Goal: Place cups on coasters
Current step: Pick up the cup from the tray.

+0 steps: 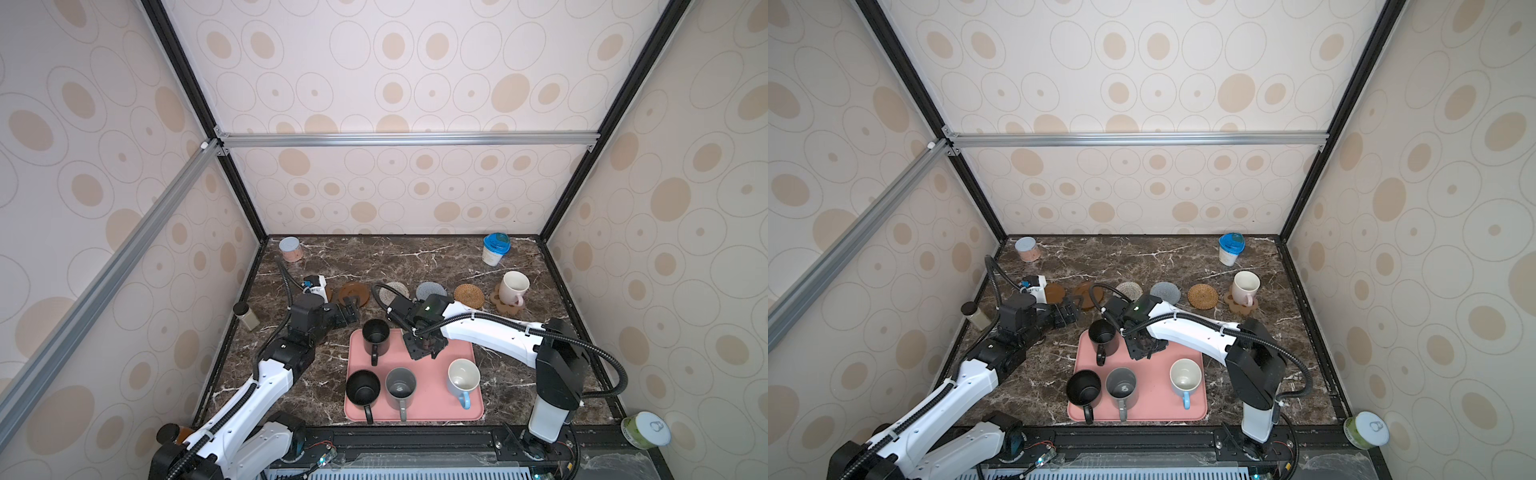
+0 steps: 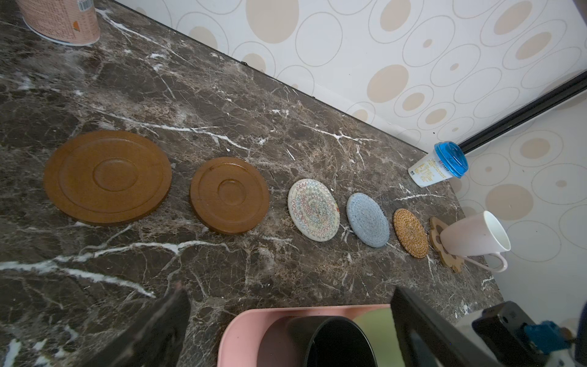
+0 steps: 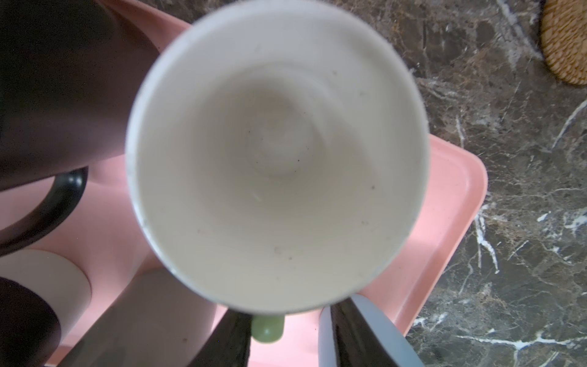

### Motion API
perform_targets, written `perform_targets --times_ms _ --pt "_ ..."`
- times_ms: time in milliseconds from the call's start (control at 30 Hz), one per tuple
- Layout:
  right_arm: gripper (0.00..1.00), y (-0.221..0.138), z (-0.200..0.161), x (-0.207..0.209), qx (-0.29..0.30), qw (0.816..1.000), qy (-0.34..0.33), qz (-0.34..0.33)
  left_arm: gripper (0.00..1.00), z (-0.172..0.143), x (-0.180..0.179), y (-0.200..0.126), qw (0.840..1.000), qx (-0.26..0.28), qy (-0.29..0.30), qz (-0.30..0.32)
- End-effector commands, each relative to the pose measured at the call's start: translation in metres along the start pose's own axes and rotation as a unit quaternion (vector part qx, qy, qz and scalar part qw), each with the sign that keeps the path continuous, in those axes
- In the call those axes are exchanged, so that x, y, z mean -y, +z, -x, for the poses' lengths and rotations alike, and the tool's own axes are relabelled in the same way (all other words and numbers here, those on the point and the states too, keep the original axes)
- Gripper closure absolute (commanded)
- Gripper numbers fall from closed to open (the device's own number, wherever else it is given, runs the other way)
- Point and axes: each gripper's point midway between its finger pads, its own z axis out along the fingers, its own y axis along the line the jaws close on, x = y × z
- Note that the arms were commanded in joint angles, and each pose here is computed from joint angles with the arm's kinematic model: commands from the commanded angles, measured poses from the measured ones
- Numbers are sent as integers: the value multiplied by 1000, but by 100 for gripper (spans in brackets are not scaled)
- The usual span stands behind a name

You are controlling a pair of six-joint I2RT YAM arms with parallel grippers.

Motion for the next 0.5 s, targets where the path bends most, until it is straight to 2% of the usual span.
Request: perform_targets --times_ms 0,467 --pt "58 3 3 -2 -2 1000 0 -7 0 6 7 -3 1000 11 -3 -11" --pt "65 18 3 -8 -4 1000 1 1 0 6 5 -4 1000 12 -4 -9"
